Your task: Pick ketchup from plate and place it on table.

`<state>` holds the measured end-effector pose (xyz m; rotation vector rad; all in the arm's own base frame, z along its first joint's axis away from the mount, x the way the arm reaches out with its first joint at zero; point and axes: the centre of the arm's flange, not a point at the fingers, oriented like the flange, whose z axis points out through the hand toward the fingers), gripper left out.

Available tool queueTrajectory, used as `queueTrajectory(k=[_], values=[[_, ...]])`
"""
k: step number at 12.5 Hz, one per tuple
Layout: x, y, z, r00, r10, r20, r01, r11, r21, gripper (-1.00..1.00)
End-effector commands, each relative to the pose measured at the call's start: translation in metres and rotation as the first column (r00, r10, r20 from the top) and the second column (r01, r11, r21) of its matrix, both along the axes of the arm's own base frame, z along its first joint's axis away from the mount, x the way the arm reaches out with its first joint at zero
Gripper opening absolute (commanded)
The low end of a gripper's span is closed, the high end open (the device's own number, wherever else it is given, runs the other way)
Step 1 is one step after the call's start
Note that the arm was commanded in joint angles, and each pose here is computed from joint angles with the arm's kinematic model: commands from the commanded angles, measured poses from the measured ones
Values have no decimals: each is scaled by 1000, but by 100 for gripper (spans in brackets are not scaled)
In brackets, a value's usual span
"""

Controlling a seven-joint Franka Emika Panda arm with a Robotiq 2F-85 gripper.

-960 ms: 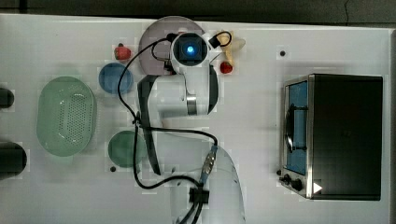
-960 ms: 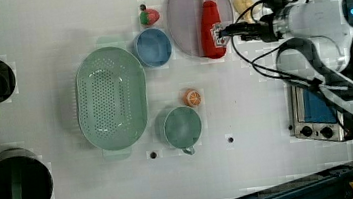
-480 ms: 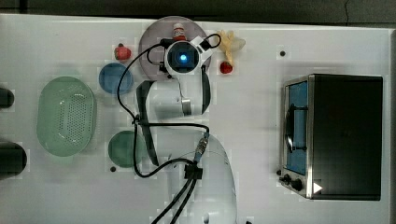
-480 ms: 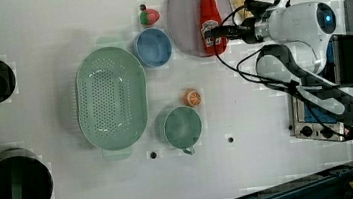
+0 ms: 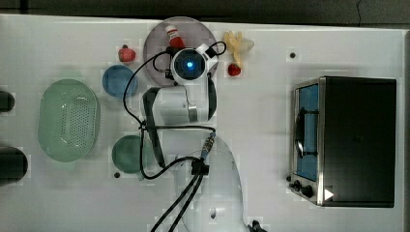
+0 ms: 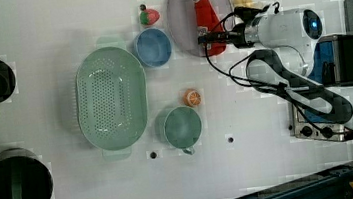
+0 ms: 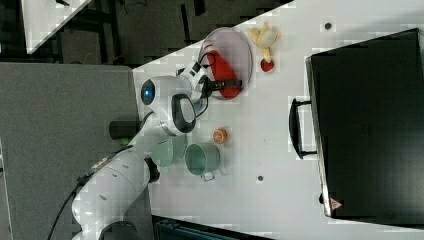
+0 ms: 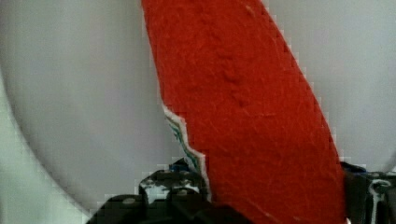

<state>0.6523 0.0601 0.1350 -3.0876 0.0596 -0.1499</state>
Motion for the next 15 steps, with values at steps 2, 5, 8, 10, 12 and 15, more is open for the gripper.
queueTrajectory(k=[2, 5, 8, 10, 12, 15], values=[[10, -6, 22, 999, 14, 46, -14, 1000, 0, 30], [25, -10, 76, 993, -21, 120, 21, 1000, 3, 30], [24, -17, 154, 993, -64, 102, 65, 998, -1, 30], [12, -22, 208, 995, -85, 56, 85, 996, -6, 30], [-9, -33, 253, 994, -105, 14, 105, 994, -22, 30], [-52, -56, 287, 986, -169, -20, 168, 985, -31, 30]])
